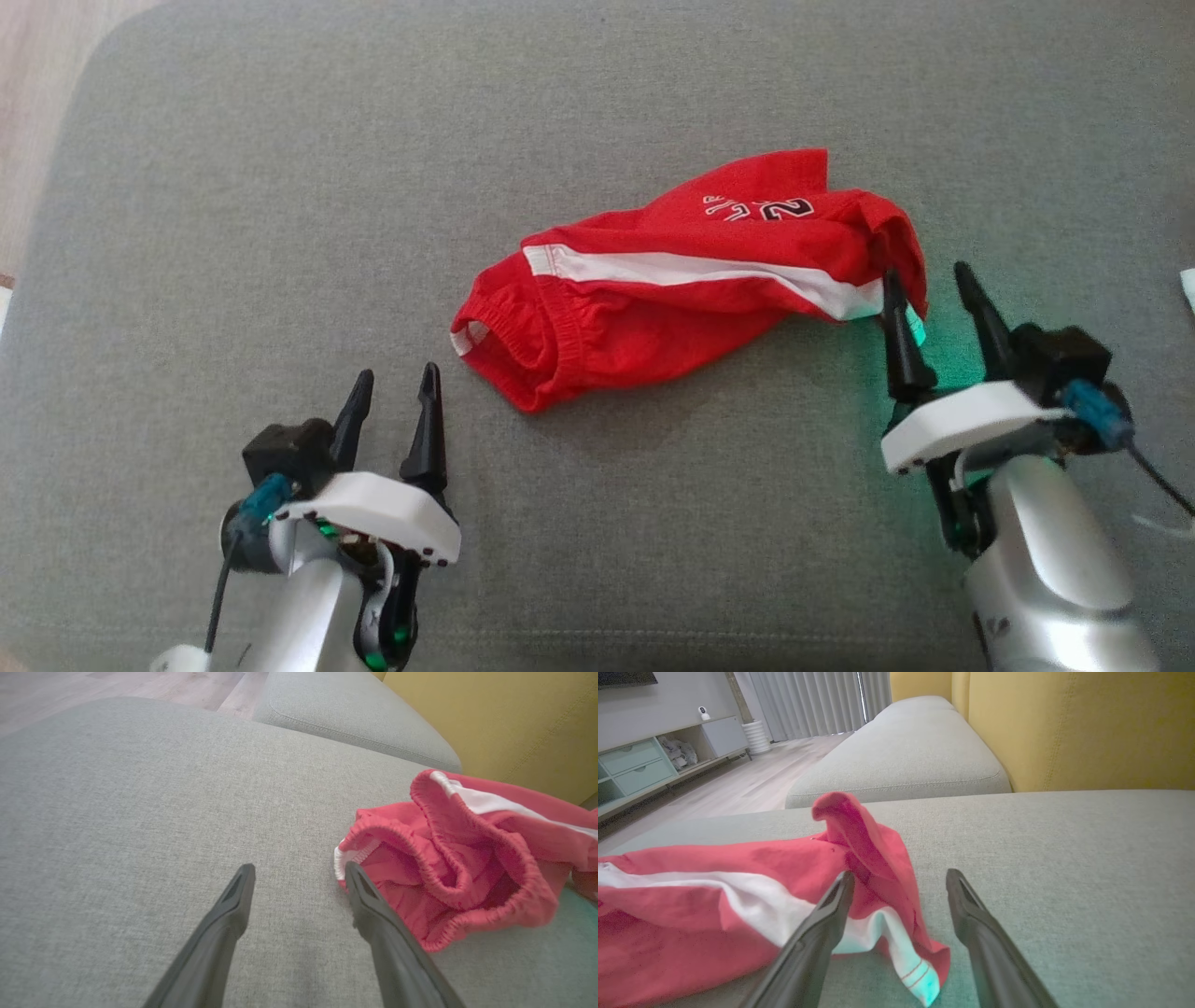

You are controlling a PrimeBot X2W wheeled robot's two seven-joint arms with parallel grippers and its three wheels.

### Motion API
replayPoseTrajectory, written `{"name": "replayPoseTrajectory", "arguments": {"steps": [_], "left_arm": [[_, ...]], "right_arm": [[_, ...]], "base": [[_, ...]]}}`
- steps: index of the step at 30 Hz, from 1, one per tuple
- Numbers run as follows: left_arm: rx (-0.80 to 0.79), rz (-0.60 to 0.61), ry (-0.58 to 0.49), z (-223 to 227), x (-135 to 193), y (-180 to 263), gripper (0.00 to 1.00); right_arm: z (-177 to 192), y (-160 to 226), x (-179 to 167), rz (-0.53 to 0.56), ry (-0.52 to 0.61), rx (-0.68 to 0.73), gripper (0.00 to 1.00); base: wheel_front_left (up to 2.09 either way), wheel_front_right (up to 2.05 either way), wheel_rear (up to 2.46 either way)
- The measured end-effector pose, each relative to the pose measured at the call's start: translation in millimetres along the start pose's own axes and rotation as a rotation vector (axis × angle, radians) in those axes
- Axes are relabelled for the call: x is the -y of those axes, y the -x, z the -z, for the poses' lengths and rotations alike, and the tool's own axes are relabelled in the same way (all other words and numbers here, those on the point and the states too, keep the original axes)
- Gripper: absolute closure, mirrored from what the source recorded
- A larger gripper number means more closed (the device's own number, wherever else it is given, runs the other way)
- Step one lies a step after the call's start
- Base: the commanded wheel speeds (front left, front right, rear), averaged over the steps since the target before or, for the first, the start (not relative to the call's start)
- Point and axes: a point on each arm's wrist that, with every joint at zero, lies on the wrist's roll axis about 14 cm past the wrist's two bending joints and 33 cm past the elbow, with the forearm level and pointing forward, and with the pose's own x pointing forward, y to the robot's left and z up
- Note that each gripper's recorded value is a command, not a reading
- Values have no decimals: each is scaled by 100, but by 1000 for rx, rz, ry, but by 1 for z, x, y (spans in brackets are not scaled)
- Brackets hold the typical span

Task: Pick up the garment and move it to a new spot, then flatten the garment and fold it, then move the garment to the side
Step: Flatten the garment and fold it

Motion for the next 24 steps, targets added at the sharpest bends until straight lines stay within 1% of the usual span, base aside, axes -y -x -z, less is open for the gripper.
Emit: {"name": "replayPoseTrajectory", "arguments": {"steps": [4, 5, 6, 7, 8, 9, 16, 17, 18, 19, 24], "left_arm": [[1, -9, 2, 0, -3, 1, 0], [0, -13, 7, 0, -4, 2, 0], [0, -15, 8, 0, -5, 2, 0], [-1, -17, 8, 0, -5, 2, 0], [-1, -19, 8, 1, -6, 2, 0], [-2, -21, 8, 1, -7, 2, 0], [-9, -33, 9, 3, -11, 3, 0], [-10, -33, 9, 4, -11, 4, 0], [-10, -34, 9, 4, -11, 4, 0], [-9, -34, 9, 3, -11, 4, 0], [-10, -27, 5, 3, -9, 5, 0]], "right_arm": [[-1, -7, 3, 8, 15, -17, 0], [-1, -9, 3, 5, 23, -24, 8], [0, -11, 2, 3, 30, -35, 26], [1, -13, 2, 1, 35, -42, 58], [1, -16, 2, 2, 34, -45, 84], [0, -18, 2, 1, 39, -48, 100], [-17, -38, 24, 68, 6, -23, 100], [-18, -40, 29, 80, 1, -24, 77], [-18, -42, 33, 94, -10, -26, 23], [-19, -43, 37, 106, -16, -29, 0], [-25, -45, 63, 194, -50, -20, 0]], "base": [[0, 0, 0], [0, 0, 0], [0, 0, 0], [0, 0, 0], [0, 0, 0], [0, 0, 0], [0, 0, 0], [0, 0, 0], [0, 0, 0], [0, 0, 0], [0, 0, 0]]}}
